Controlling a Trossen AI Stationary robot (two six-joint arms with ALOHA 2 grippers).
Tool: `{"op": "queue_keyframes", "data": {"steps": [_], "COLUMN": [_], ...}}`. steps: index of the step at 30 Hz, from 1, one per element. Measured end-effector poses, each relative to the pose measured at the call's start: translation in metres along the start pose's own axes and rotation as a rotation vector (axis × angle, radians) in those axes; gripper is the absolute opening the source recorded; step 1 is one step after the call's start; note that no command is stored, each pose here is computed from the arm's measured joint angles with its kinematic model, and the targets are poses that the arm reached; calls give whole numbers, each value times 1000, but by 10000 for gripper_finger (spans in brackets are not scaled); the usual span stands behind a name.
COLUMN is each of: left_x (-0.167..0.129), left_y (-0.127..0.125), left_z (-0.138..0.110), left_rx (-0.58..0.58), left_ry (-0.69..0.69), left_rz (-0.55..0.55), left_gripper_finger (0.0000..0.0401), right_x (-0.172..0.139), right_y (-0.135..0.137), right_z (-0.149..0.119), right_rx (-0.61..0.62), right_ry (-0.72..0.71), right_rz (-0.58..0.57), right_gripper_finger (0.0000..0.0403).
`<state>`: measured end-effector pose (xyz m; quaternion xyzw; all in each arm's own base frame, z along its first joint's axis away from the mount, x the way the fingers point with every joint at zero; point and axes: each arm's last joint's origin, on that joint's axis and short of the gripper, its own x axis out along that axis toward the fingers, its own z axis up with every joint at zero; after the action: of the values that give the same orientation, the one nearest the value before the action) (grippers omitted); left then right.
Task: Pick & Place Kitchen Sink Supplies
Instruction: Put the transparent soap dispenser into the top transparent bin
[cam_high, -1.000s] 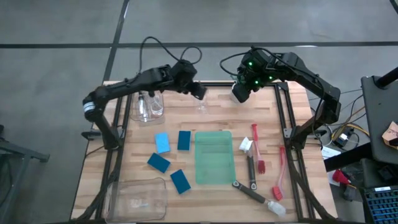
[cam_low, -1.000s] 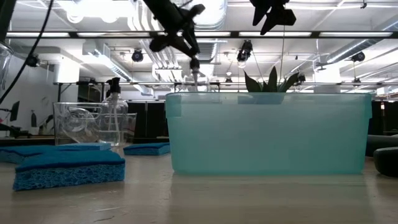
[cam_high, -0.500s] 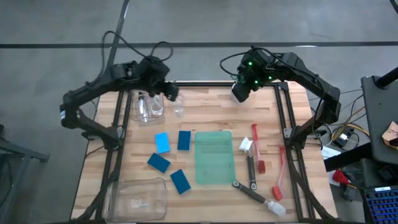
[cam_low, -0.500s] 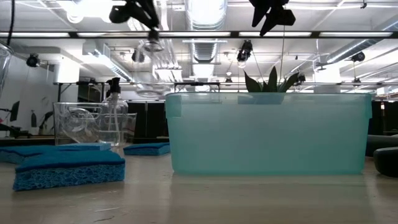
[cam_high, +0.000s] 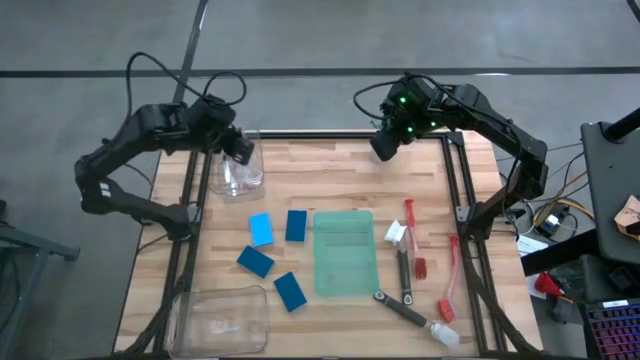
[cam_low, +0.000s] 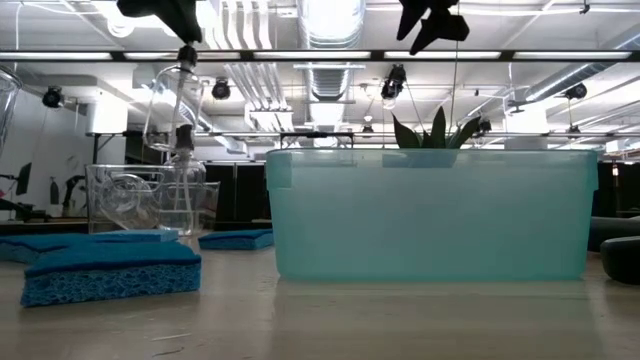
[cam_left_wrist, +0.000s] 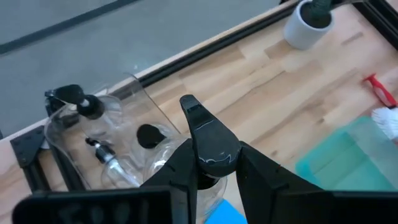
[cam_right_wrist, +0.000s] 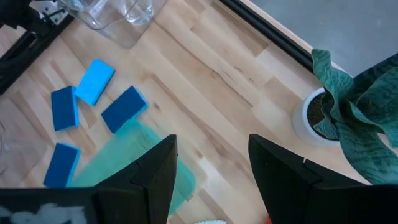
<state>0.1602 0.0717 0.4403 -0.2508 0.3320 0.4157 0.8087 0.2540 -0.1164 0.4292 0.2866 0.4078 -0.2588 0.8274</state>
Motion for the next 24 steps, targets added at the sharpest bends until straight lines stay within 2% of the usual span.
{"op": "queue_keyframes", "data": {"steps": [5,9,17,24], "left_x": [9,26,51,78], "left_y": [-1,0,0,7], "left_z": [-5,-15,-30,-56], "left_rx": [3,17,-75,-143], "left_ry": [31,65,-2,-26], "left_rz": [12,64,33,36], "left_gripper_finger": [81,79,82,85], "right_x": [0,0,0,0], "right_y": [0,0,0,0], "right_z": [0,0,0,0], "right_rx": [0,0,-2,-6], "right_ry": [-3,-3,-2,-2], "right_rz": [1,1,1,1], "right_gripper_finger": [194,194,194,194]}}
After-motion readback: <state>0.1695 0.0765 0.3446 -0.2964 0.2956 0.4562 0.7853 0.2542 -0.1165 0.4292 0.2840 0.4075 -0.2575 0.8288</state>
